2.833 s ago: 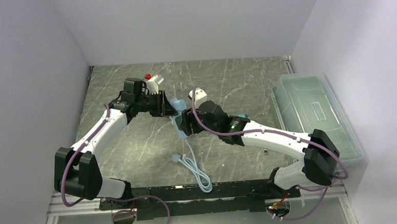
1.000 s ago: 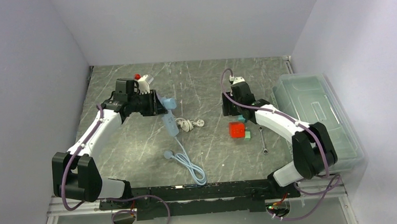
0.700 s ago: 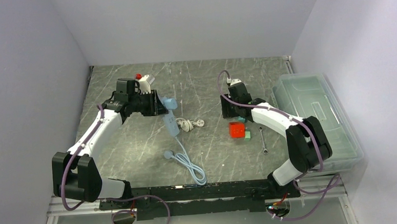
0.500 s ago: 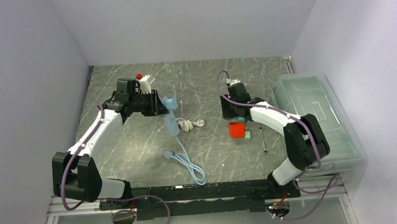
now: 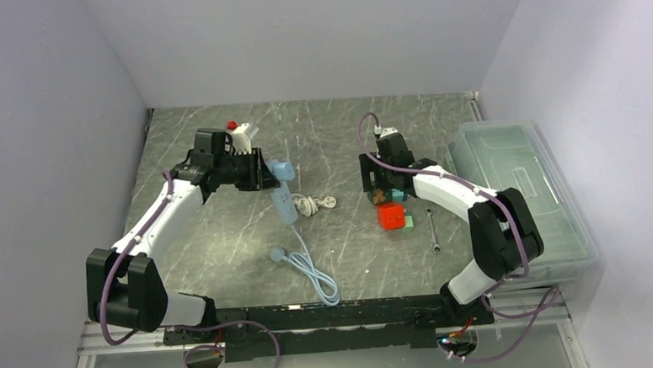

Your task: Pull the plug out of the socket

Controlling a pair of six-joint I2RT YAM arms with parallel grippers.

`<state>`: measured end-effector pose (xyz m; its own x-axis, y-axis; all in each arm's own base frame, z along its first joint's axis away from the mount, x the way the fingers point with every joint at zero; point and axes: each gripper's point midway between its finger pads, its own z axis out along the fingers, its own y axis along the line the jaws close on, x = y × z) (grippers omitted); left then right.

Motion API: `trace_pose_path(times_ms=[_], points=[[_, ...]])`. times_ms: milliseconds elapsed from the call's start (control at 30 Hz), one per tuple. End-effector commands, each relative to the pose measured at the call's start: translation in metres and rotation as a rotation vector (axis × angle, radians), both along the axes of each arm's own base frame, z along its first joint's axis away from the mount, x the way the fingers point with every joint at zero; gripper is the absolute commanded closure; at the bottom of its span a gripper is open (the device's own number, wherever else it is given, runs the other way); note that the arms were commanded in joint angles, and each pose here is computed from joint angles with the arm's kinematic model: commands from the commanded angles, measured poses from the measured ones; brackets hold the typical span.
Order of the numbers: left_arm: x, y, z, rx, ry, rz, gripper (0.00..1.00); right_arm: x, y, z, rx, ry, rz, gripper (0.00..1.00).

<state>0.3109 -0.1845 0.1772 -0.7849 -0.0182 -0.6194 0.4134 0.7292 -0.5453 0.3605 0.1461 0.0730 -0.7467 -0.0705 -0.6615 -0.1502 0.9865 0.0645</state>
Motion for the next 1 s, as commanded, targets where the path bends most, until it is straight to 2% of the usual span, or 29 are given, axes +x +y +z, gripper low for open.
trace_pose_path(times_ms=[0,133,267,500,700,900,967], points=[[-0.004,-0.017,0.022,-0.067,-0.06,-0.089,1.0,0.01,0.003,0.049,0.056,-0.114,-0.001,0.13],[-0.013,-0.029,0.028,-0.088,-0.087,-0.159,1.0,0.002,0.017,0.089,0.151,-0.194,0.07,0.1],[-0.023,-0.041,0.03,-0.099,-0.099,-0.223,1.0,-0.018,0.046,0.132,0.329,-0.267,0.206,0.08],[-0.032,-0.053,0.027,-0.106,-0.092,-0.27,1.0,-0.058,0.09,0.18,0.653,-0.301,0.28,0.1],[-0.034,-0.057,0.024,-0.112,-0.077,-0.281,1.0,-0.083,0.13,0.193,0.622,-0.34,0.231,0.21],[-0.036,-0.059,0.022,-0.114,-0.067,-0.287,1.0,-0.086,0.158,0.194,0.56,-0.367,0.211,0.35],[-0.036,-0.06,0.022,-0.113,-0.066,-0.29,1.0,-0.085,0.167,0.193,0.541,-0.373,0.217,0.37]])
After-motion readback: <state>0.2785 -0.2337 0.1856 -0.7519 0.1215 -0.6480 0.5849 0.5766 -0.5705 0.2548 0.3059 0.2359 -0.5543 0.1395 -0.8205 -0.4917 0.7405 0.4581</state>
